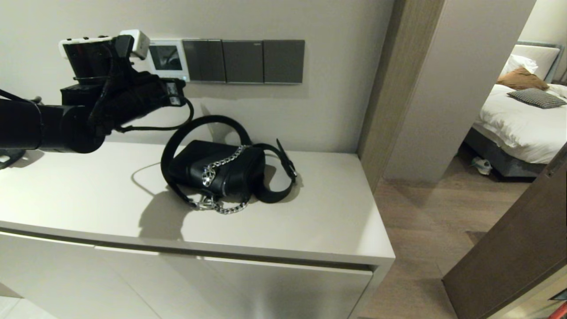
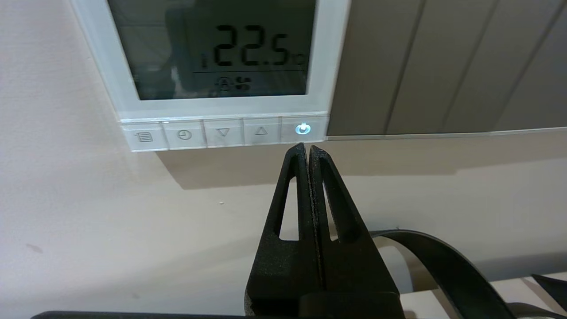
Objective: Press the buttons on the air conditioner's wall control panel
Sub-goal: Turn off the central air conditioner
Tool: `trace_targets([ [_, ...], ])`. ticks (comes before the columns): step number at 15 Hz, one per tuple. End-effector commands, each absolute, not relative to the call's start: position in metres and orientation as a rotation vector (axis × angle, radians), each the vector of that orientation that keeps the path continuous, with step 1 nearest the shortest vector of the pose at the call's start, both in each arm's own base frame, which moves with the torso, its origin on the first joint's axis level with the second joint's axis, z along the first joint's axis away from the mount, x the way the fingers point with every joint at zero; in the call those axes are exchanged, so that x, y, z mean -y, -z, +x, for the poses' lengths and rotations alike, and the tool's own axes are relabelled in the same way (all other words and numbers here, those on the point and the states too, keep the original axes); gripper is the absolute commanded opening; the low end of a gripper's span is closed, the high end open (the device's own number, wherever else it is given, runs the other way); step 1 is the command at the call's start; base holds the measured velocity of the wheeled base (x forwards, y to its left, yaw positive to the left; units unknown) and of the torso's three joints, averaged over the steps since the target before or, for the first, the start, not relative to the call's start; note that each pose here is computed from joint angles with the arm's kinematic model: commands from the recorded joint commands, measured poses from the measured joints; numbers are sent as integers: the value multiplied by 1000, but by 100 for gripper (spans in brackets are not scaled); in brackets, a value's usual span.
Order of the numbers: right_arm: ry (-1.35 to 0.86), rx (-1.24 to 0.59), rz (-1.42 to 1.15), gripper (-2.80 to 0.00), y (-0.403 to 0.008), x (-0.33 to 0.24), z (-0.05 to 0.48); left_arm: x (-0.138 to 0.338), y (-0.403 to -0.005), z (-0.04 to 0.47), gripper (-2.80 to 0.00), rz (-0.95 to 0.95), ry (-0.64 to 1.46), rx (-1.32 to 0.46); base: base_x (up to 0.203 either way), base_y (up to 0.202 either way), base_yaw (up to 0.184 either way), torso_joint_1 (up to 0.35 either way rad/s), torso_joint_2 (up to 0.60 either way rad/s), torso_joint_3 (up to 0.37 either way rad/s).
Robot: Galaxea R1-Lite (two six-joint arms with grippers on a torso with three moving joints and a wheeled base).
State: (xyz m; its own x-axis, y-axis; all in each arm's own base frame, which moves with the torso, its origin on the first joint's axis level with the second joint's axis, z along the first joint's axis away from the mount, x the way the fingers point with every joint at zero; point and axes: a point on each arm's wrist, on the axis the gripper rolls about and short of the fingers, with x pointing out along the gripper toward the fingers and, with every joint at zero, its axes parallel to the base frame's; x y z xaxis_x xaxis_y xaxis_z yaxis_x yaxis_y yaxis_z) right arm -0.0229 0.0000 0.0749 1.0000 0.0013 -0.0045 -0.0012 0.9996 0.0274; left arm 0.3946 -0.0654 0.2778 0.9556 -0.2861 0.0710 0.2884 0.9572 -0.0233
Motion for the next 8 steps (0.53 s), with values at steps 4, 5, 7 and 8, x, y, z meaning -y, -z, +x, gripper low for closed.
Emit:
trace_targets([
  [4,-3,-8,28,-280,-74,0,-23,63,-277,397,-280,-34,286,69,0,0,0,0,0,0],
  [5,-1,-8,28,-280,-74,0,-23,63,-278,397,-280,-34,286,71,0,0,0,0,0,0],
  [7,-1,-8,28,-280,-74,0,-23,64,-275,399,-280,-34,286,69,0,0,0,0,0,0],
  [8,-1,-8,28,-280,-74,0,-23,64,-276,399,-280,-34,285,71,0,0,0,0,0,0],
])
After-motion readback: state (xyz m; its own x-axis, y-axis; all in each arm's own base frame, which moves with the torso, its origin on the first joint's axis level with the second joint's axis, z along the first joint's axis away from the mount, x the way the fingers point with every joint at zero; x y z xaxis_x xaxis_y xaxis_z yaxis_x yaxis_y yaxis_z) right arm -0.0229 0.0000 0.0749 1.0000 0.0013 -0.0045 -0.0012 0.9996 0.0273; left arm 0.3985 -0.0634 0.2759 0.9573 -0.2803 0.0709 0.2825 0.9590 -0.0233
